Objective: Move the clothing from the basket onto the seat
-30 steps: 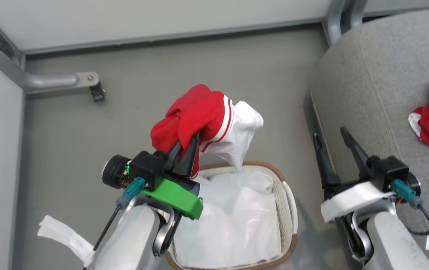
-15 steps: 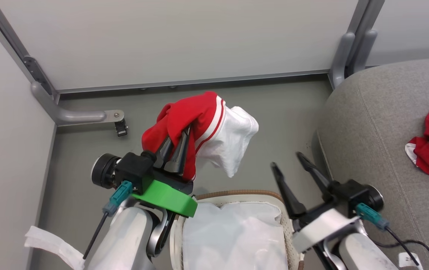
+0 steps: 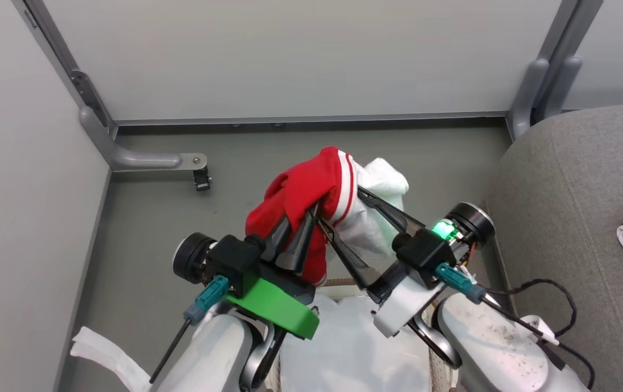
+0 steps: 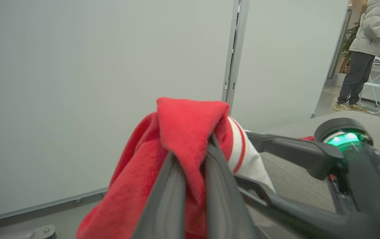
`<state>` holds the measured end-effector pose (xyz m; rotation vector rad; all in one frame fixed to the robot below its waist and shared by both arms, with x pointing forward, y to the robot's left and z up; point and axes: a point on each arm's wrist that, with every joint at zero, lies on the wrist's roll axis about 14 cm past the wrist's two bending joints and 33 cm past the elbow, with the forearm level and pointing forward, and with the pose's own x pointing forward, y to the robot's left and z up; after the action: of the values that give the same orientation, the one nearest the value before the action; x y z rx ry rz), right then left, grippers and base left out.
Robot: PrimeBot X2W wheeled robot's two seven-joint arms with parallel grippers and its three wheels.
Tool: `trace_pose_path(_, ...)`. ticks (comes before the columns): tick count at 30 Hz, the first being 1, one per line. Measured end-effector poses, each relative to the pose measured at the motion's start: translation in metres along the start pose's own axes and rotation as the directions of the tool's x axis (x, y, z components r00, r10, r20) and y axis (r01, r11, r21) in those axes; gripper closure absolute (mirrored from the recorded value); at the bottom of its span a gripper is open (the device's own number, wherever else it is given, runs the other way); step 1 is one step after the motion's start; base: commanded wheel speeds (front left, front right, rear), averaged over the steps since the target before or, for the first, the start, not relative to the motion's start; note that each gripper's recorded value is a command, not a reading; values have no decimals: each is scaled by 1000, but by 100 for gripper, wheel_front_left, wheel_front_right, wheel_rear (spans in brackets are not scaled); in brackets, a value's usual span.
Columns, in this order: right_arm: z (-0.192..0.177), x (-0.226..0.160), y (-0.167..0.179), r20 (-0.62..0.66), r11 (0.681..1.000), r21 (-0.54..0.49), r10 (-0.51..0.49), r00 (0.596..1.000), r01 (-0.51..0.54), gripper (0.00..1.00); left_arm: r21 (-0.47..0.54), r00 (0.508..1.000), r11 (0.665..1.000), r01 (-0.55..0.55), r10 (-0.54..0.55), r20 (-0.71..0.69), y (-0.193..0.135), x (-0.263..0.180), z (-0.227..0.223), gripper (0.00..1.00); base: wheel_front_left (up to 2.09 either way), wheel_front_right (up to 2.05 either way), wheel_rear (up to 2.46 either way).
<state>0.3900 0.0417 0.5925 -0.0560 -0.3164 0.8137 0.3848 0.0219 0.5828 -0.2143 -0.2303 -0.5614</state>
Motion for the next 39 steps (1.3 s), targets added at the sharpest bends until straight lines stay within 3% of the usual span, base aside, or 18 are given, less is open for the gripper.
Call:
trace_pose_path(2,-18,7,9,-57,1000,-10,29,998,-30,0,-6,1000,1000,5,-5,-11,-4,-5,-2,100,0,0,0)
trace_pose_path(3,-24,9,13,-77,999,-8,39,996,-40,24,-10,1000,1000,6,-6,-13,-5,-7,-2,100,0,0,0)
trace_pose_path(4,-29,10,15,-94,999,-7,48,994,-49,75,-10,1000,1000,7,-7,-15,-6,-8,-2,100,0,0,0)
trace_pose_path(5,-32,12,18,-104,998,-2,55,993,-56,100,-13,1000,1000,6,-6,-16,-6,-10,-3,100,0,0,0)
trace_pose_path(12,-29,18,20,-93,997,75,36,995,-29,100,-16,1000,1000,-2,2,-15,-8,-15,-1,100,0,0,0)
trace_pose_path(13,-28,17,14,-88,996,86,16,996,-8,100,-16,1000,1000,-3,3,-14,-8,-14,-1,87,0,0,0)
trace_pose_path(15,-27,12,6,-86,995,96,-15,996,24,100,-18,1000,1000,-3,2,-19,-8,-12,-3,0,0,0,0)
trace_pose_path(21,-34,-21,-31,-116,979,113,-159,981,172,100,-35,999,999,34,-35,-25,-17,1,-10,0,0,0,0)
trace_pose_path(25,-40,-56,-63,-146,948,102,-286,947,302,100,-56,995,994,95,-97,-34,-33,15,-18,0,0,0,0)
trace_pose_path(33,-40,-145,-122,-184,824,49,-548,816,564,100,-103,964,961,255,-261,-48,-80,48,-38,0,0,0,0)
trace_pose_path(39,-33,-195,-141,-196,748,-19,-654,731,664,100,-166,928,922,348,-365,-80,-115,60,-61,0,0,0,0)
